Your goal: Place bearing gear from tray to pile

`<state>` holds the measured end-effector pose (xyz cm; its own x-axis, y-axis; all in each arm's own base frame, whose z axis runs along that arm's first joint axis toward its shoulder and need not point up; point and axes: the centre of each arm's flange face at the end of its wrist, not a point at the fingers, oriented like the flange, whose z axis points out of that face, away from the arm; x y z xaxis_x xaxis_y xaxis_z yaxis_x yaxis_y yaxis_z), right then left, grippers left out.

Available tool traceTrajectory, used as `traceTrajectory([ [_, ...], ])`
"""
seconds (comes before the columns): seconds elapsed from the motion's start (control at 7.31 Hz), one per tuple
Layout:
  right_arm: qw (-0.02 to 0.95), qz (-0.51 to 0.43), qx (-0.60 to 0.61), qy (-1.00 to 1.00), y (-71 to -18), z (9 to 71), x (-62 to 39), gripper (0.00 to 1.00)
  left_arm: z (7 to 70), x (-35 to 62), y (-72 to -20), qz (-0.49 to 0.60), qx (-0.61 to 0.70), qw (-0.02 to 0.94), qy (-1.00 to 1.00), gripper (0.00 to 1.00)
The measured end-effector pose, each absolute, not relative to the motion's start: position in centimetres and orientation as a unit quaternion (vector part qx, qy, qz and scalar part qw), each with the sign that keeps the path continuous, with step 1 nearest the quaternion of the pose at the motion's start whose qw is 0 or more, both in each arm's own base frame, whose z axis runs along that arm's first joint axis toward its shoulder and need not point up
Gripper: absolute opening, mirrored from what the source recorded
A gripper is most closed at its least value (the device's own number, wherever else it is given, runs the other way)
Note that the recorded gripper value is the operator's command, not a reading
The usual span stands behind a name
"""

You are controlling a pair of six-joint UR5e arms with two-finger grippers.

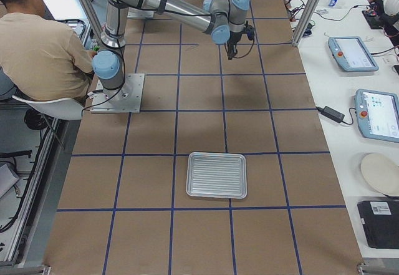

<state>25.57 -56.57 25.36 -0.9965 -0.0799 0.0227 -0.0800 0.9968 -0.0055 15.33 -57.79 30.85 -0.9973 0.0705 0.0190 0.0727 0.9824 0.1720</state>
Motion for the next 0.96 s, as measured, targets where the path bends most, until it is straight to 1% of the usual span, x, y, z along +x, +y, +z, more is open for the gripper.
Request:
traceTrajectory([
  [0.14, 0.007, 0.012, 0.018, -1.0, -53.2, 23.6, 31.9, 0.29, 29.3, 17.2, -56.6, -0.092, -0.039, 0.008, -0.995, 0.0],
  [0.27, -0.002, 0.023, 0.0, -1.0, -49.8, 21.9, 37.1, 0.29, 27.5, 18.5, -55.4, -0.095, -0.037, 0.011, -0.995, 0.0],
  [0.41, -0.016, 0.03, -0.006, -0.999, -47.0, 20.7, 40.6, 0.42, 25.9, 19.2, -54.3, -0.093, -0.037, 0.01, -0.995, 0.0],
  [0.55, -0.029, 0.034, -0.004, -0.999, -45.1, 20.0, 42.4, 0.99, 24.5, 19.5, -53.6, -0.086, -0.041, 0.006, -0.995, 0.0],
  [0.82, -0.04, 0.053, 0.003, -0.998, -44.2, 19.8, 43.1, 1.0, 22.1, 19.3, -52.2, -0.086, -0.046, 0.007, -0.995, 0.0],
  [0.96, -0.039, 0.07, 0.008, -0.997, -45.4, 20.8, 42.4, 1.0, 21.2, 19.4, -51.5, -0.091, -0.043, 0.011, -0.995, 0.0],
])
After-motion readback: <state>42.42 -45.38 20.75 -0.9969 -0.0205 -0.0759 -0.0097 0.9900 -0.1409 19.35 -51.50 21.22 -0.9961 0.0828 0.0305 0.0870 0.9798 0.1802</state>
